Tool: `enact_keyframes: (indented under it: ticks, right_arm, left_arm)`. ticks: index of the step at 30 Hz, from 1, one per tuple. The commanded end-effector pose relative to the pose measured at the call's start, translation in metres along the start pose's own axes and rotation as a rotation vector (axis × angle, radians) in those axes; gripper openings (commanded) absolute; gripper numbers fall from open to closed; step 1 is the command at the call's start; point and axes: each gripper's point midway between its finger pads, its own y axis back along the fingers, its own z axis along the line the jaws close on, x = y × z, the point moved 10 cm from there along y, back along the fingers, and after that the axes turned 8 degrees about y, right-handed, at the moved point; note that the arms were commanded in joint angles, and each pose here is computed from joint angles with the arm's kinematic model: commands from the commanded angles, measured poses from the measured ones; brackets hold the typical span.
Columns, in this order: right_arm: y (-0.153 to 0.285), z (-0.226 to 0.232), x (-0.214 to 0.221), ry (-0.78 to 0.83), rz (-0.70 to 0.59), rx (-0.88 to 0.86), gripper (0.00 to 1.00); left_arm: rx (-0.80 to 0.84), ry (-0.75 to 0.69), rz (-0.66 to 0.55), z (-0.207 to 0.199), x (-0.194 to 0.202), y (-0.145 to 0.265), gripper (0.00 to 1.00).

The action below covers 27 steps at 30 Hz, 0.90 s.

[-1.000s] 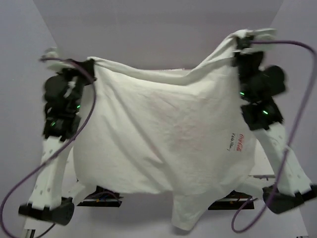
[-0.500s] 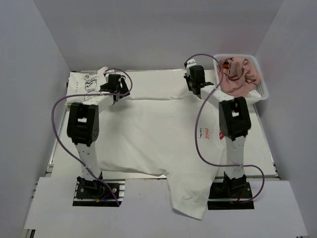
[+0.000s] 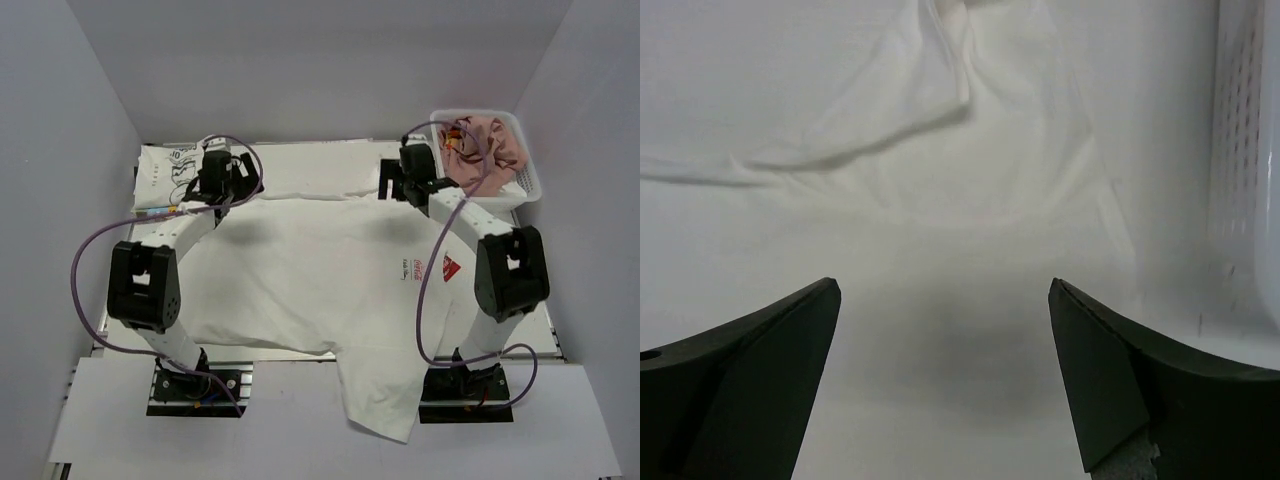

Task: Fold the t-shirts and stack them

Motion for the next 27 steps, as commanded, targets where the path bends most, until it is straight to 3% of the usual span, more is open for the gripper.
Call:
enact_keyframes:
  ticks: [1, 8, 11, 17, 18, 20, 23, 24, 27]
  right_arm:
    - [0.009, 0.005, 0.068, -0.134, 0.237, 0.003, 0.9]
    - [0.006, -0.011, 0.101, -0.123, 0.321, 0.153, 0.9]
    - [-0.011, -0.015, 0.088, -0.116, 0.309, 0.159, 0.9]
    - [-0.06, -0.024, 0.098, -0.109, 0.422, 0.194, 0.9]
    - [-0.067, -0.024, 0.078, -0.122, 0.374, 0.181, 0.9]
    - [-0.086, -0.027, 0.089, -0.127, 0.435, 0.157, 0.9]
    - [-0.112, -0.029, 0.07, -0.108, 0.431, 0.127, 0.9]
    - [-0.117, -0.031, 0.041, -0.104, 0.363, 0.115, 0.9]
    - [-0.156, -0.041, 0.016, -0.08, 0.347, 0.112, 0.9]
  left_arm:
    - [0.123, -0.01, 0.148, 0.002, 0.032, 0.011, 1.0]
    - [0.102, -0.051, 0.242, 0.003, 0.058, -0.002, 1.0]
    - [0.013, -0.099, 0.263, 0.006, 0.056, -0.022, 1.0]
    - [-0.05, -0.135, 0.32, 0.002, 0.064, -0.063, 1.0]
    - [-0.081, -0.141, 0.372, 0.009, 0.077, -0.073, 1.0]
    - [-0.064, -0.138, 0.361, 0.001, 0.07, -0.086, 1.0]
    - [-0.046, -0.122, 0.397, -0.005, 0.073, -0.106, 1.0]
    - [-0.028, -0.119, 0.385, -0.013, 0.064, -0.111, 1.0]
    - [-0.014, -0.105, 0.397, -0.019, 0.065, -0.133, 1.0]
